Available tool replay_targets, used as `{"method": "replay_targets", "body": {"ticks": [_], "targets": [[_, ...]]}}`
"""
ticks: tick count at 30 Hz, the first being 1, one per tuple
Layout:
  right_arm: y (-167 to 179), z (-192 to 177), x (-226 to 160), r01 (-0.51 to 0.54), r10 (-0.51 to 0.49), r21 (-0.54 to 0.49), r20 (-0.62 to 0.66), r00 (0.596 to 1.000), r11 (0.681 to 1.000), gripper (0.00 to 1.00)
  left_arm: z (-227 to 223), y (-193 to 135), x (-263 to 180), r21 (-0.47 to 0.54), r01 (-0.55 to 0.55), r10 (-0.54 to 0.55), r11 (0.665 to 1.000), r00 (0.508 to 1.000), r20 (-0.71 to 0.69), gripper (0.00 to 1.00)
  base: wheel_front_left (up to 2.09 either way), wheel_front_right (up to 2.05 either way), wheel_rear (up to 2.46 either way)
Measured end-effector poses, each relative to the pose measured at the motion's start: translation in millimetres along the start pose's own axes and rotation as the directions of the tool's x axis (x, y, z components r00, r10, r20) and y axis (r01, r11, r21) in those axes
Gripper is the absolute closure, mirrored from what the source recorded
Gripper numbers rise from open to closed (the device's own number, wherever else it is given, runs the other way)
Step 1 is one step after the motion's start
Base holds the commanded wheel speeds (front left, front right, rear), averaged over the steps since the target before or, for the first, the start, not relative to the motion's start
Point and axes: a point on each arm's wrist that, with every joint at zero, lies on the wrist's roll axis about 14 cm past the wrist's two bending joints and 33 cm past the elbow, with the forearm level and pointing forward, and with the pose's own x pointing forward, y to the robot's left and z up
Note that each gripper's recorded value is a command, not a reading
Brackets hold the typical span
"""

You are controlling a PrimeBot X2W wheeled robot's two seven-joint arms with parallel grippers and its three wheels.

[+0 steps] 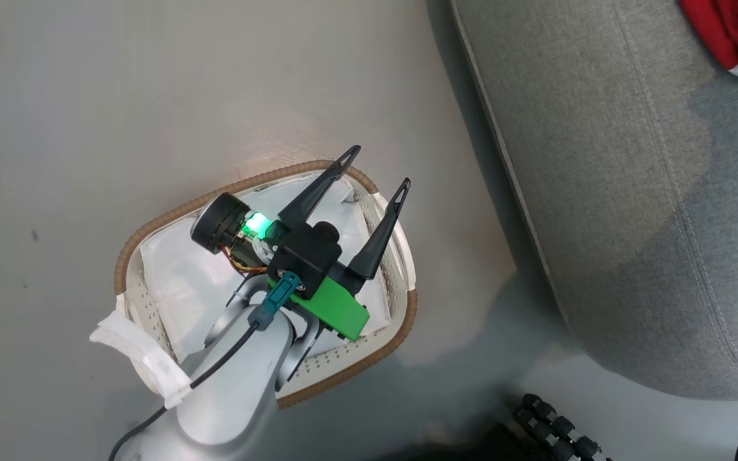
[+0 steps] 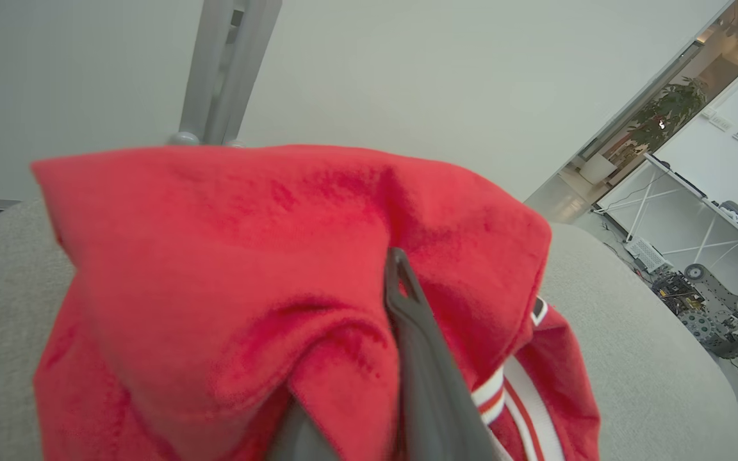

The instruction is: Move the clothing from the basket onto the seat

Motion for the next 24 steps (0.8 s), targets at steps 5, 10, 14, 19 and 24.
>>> {"method": "replay_targets", "body": {"ticks": [5,10,14,19,24], "targets": [[-8,4,-15,-0.009,0.009,-0.013,0.005,1.0,1.0,0.0,19,-4,0,-0.001,-0.008,0.008,1.0,0.999,0.035,0.0,0.0,0.0,0.0],[-16,8,-31,-0.021,0.021,-0.014,0.004,1.0,1.0,0.0,43,-7,-5,0.001,-0.034,0.034,0.999,0.996,0.077,0.0,0.0,0.0,0.0],[-20,17,-43,-0.039,0.039,-0.016,0.018,0.999,0.999,0.0,64,-7,-13,0.012,-0.07,0.068,0.998,0.991,0.111,0.0,0.0,0.0,0.0],[-8,35,-58,-0.093,0.092,0.008,0.058,0.994,0.996,0.0,90,-1,-31,0.012,-0.152,0.148,0.988,0.976,0.158,0.0,0.0,0.0,0.0],[9,61,-70,-0.159,0.154,0.026,0.122,0.98,0.987,0.0,106,3,-57,0.008,-0.232,0.227,0.973,0.956,0.184,0.0,0.0,0.0,0.0]]}}
